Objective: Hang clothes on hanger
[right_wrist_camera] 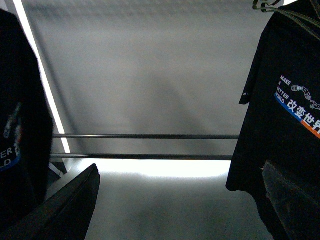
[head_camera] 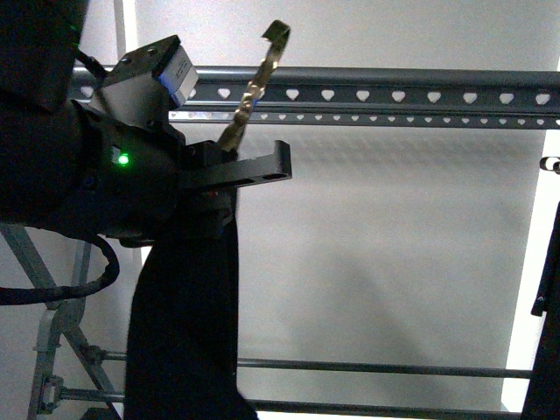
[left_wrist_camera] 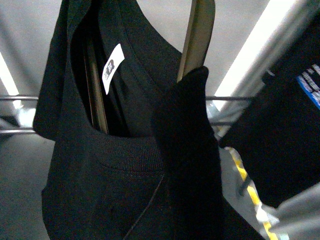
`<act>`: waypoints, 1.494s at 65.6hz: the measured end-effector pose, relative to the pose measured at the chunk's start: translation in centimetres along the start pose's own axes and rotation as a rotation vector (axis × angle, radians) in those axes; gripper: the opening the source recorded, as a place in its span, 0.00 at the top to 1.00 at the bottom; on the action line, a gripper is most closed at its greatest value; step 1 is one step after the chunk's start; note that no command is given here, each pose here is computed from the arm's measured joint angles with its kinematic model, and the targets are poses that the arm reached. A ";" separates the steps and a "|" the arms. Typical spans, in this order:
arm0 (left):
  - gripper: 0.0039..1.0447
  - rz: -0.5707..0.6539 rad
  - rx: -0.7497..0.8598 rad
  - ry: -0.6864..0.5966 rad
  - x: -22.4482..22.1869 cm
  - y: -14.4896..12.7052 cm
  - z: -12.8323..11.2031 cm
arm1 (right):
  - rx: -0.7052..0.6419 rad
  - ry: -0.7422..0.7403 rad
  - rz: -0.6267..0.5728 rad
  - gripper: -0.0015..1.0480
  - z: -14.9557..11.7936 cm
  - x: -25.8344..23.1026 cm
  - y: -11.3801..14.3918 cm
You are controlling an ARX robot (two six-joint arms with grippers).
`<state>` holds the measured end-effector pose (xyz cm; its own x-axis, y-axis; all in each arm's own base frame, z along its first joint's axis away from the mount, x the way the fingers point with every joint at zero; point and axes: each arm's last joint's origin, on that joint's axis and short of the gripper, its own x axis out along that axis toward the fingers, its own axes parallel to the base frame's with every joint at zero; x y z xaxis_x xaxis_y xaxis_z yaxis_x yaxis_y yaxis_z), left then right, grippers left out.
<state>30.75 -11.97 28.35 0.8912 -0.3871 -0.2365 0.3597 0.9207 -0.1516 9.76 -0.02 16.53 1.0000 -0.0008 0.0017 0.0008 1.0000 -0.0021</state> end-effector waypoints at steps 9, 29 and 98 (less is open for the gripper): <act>0.96 -0.251 0.124 -0.028 0.9 2.6 1.0 | 0.000 0.000 0.000 0.07 0.0 0.0 0.0; 0.96 -0.761 0.455 -0.047 1.4 4.6 2.7 | 0.000 0.000 0.000 0.07 0.0 0.0 0.0; 0.96 -0.983 0.625 -0.140 2.2 3.1 4.6 | 0.133 0.135 0.280 0.07 0.7 0.5 -0.7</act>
<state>35.10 -9.74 31.74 0.1625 -0.9725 -0.1670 0.9489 0.1077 0.2966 10.27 -0.73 17.23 0.9526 0.2826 -0.1127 -0.2653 0.9529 0.1468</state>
